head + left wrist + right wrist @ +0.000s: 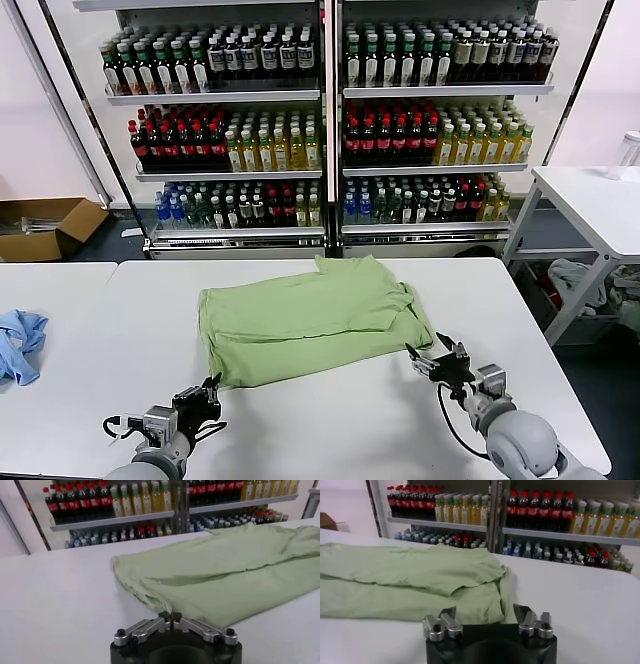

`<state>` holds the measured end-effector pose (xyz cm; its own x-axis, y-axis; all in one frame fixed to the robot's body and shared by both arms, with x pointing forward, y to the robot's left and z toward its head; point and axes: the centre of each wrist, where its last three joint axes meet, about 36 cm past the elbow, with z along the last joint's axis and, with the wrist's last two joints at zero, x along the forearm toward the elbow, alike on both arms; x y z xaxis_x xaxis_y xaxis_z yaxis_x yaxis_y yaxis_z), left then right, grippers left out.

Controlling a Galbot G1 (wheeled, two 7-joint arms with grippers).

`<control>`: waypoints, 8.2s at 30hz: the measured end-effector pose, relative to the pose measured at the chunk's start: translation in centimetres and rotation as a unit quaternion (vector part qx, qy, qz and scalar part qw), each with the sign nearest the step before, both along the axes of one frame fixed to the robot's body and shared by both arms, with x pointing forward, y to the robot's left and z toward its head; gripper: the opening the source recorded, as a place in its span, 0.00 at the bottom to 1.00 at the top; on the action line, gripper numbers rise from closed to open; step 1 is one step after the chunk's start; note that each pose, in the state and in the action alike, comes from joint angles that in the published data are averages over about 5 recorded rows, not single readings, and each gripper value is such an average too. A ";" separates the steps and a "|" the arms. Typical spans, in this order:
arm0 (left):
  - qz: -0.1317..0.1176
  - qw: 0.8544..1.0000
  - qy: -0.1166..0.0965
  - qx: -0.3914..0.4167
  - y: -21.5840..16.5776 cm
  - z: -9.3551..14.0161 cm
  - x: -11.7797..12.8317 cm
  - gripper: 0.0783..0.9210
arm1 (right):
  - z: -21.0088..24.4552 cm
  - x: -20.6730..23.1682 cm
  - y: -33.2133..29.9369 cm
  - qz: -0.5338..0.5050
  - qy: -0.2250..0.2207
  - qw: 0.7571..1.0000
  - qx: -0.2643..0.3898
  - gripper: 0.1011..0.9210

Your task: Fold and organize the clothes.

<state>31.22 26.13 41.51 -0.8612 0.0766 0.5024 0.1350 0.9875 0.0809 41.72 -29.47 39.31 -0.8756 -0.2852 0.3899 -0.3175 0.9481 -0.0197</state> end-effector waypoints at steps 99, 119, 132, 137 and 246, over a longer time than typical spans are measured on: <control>0.128 0.978 -0.006 0.163 -2.6 1.5 -13.4 0.57 | 4.9 -22.3 6.1 -0.028 0.058 0.997 -0.044 0.68; 0.092 0.981 -0.150 0.079 -2.0 6.4 -6.9 0.88 | 6.8 -12.0 3.2 -0.027 -0.071 0.997 0.002 0.88; 0.012 0.991 -0.135 0.004 2.0 6.1 2.0 0.88 | 6.1 3.2 3.9 0.021 -0.046 0.998 0.023 0.88; 0.002 0.994 -0.105 -0.003 3.7 5.7 5.2 0.88 | 5.5 8.0 5.2 0.035 -0.020 0.999 0.008 0.88; -0.042 0.994 -0.078 0.059 5.3 2.7 3.1 0.01 | 9.8 -2.8 4.3 0.101 -0.025 0.995 -0.014 0.01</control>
<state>34.36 31.43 44.21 -0.9226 0.1011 0.3722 0.1942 0.9556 0.2218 38.93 -25.13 49.16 -0.8202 -0.4464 0.3577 -0.4989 0.8642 -0.0655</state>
